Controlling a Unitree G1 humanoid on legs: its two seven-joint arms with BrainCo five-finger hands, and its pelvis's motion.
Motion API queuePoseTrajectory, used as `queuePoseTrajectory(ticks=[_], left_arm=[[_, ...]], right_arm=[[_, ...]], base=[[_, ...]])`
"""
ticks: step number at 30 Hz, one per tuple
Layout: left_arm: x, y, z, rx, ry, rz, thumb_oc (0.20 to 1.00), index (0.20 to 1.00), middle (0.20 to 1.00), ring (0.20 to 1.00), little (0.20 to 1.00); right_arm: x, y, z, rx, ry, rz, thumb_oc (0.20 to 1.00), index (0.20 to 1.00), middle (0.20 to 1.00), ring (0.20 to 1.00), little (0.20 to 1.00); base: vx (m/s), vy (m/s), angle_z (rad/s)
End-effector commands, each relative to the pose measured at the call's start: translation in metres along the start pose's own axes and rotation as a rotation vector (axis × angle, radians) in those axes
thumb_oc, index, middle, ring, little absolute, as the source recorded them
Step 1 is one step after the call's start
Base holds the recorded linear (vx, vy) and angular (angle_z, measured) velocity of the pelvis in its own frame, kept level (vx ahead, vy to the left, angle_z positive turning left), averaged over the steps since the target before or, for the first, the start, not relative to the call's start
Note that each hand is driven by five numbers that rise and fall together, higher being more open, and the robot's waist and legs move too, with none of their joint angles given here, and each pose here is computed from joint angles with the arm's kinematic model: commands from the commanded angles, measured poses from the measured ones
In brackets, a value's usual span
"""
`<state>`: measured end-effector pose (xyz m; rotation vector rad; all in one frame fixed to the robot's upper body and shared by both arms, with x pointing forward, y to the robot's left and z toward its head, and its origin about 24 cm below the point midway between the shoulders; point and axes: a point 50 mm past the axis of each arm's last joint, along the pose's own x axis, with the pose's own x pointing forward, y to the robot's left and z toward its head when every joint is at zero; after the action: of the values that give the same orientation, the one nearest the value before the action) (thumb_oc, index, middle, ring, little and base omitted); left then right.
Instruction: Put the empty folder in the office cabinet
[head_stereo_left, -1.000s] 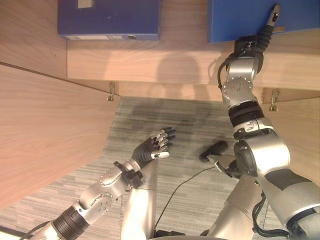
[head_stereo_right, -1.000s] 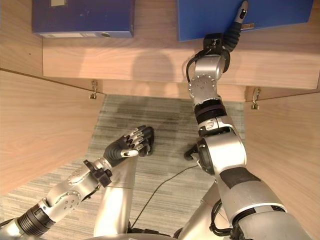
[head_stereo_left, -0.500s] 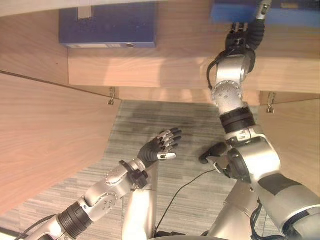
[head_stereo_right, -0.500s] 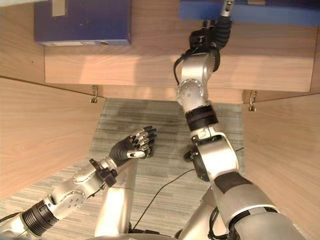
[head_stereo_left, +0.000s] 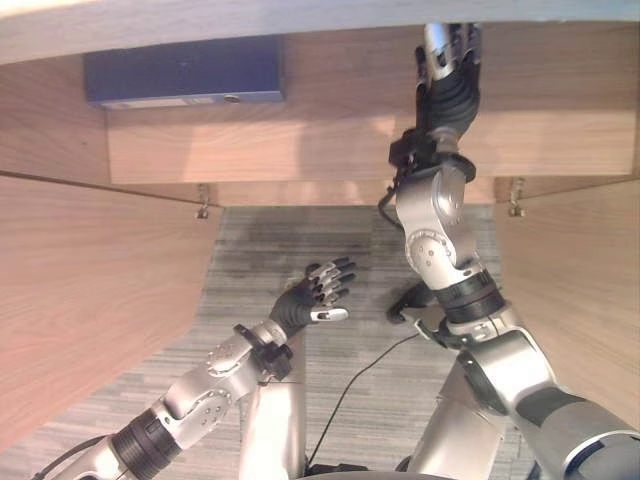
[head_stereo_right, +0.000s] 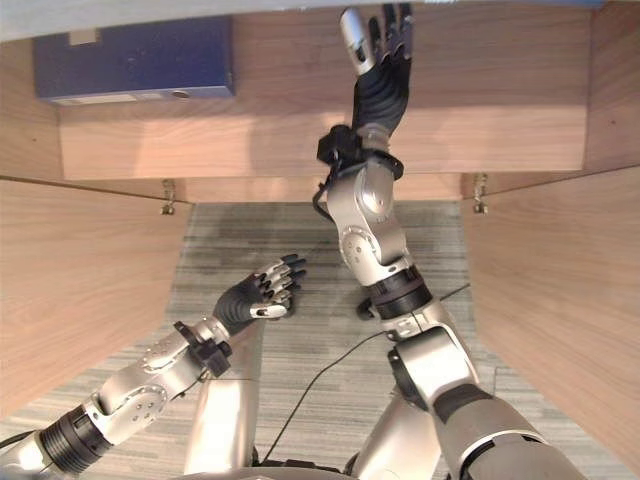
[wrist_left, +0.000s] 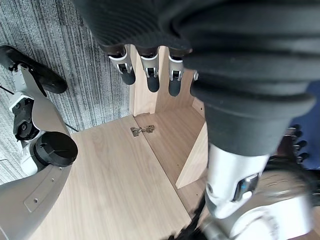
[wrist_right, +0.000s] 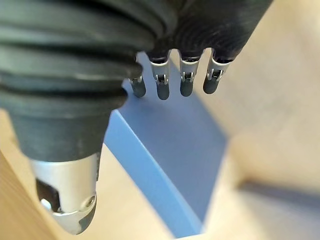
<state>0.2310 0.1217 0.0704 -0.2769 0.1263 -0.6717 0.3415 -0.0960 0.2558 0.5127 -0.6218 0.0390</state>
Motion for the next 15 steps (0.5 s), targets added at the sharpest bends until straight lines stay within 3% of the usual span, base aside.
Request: queuePoseTrajectory(ticks=[1,8,12,15], left_arm=[[-0.021,-0.017,0.007,0.015,-0.045,-0.064,1.0,1.0,1.0,1.0,1.0],[-0.04,-0.005,-0.004,0.012,0.011,0.016,1.0,1.0,1.0,1.0,1.0],[-0.047,-0.005,-0.009,0.021,0.05,0.012,1.0,1.0,1.0,1.0,1.0],[-0.047,-0.007,-0.009,0.029,0.06,-0.004,1.0,1.0,1.0,1.0,1.0]], right_arm=[[0.0,0.011,0.027,-0.119,-0.113,0.183,1.0,1.0,1.0,1.0,1.0],[0.01,-0.024,0.022,-0.49,-0.029,0.218,1.0,1.0,1.0,1.0,1.0],[0.019,-0.024,0.026,-0.734,-0.053,0.26,1.0,1.0,1.0,1.0,1.0],[0.02,-0.019,0.027,-0.771,-0.065,0.28,1.0,1.0,1.0,1.0,1.0]], base=[[0.0,-0.018,-0.04],[0.0,-0.01,-0.03],[0.0,-0.004,-0.06],[0.0,0.003,-0.01]])
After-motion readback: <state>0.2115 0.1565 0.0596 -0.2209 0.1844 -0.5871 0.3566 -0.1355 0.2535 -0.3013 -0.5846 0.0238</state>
